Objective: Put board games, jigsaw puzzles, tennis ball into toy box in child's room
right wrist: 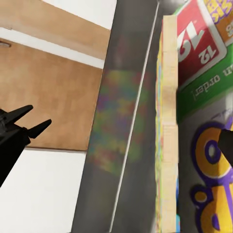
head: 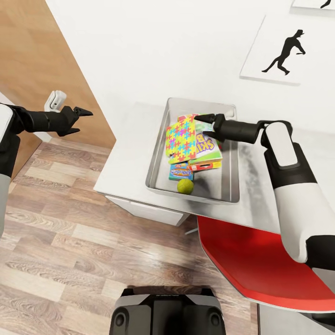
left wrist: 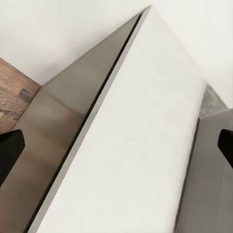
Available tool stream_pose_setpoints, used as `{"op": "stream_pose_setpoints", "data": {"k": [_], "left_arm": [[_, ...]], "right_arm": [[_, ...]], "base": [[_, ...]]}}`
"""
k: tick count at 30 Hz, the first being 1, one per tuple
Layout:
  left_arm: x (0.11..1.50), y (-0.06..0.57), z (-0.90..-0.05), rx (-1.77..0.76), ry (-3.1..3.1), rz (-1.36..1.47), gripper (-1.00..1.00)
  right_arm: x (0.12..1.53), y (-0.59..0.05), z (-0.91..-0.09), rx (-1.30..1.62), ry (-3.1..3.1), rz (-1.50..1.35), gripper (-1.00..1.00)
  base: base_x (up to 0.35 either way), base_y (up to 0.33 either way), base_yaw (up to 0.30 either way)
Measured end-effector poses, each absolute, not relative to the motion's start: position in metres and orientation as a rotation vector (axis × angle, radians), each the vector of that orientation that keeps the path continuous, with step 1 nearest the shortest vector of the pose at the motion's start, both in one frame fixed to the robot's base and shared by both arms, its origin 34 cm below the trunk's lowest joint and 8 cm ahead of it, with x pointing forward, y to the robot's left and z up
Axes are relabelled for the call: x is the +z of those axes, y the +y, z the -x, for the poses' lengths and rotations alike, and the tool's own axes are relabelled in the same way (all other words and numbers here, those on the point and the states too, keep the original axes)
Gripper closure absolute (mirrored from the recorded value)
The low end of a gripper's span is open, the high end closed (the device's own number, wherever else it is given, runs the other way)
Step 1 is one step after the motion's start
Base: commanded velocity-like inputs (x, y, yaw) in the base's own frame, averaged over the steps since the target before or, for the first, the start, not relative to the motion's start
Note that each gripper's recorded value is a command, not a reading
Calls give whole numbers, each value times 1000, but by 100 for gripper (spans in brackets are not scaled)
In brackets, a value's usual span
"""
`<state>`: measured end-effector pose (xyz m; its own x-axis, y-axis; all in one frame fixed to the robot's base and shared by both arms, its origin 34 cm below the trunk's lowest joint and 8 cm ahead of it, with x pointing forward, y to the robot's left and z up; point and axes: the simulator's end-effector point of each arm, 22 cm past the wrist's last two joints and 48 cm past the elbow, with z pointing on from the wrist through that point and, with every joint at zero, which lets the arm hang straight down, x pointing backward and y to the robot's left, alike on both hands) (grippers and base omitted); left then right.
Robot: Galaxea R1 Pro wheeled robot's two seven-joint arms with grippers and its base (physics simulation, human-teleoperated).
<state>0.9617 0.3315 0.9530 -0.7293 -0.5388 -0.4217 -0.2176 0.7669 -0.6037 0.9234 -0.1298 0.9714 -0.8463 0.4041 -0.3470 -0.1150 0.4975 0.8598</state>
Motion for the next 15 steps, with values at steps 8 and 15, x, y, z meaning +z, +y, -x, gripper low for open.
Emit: {"op": "stream_pose_setpoints", "data": {"k": [8,15], "left_arm": [[953,332,-962,-709,2364,563,-100],[950,332,-960,-707,2369,566,-100]], "right_arm": [[990,-124,-924,1338,2190,-192,-100],[1029,-118,-920,1325,2105,-96,-100]], "base": [[0,0,0],[0,0,0]]}}
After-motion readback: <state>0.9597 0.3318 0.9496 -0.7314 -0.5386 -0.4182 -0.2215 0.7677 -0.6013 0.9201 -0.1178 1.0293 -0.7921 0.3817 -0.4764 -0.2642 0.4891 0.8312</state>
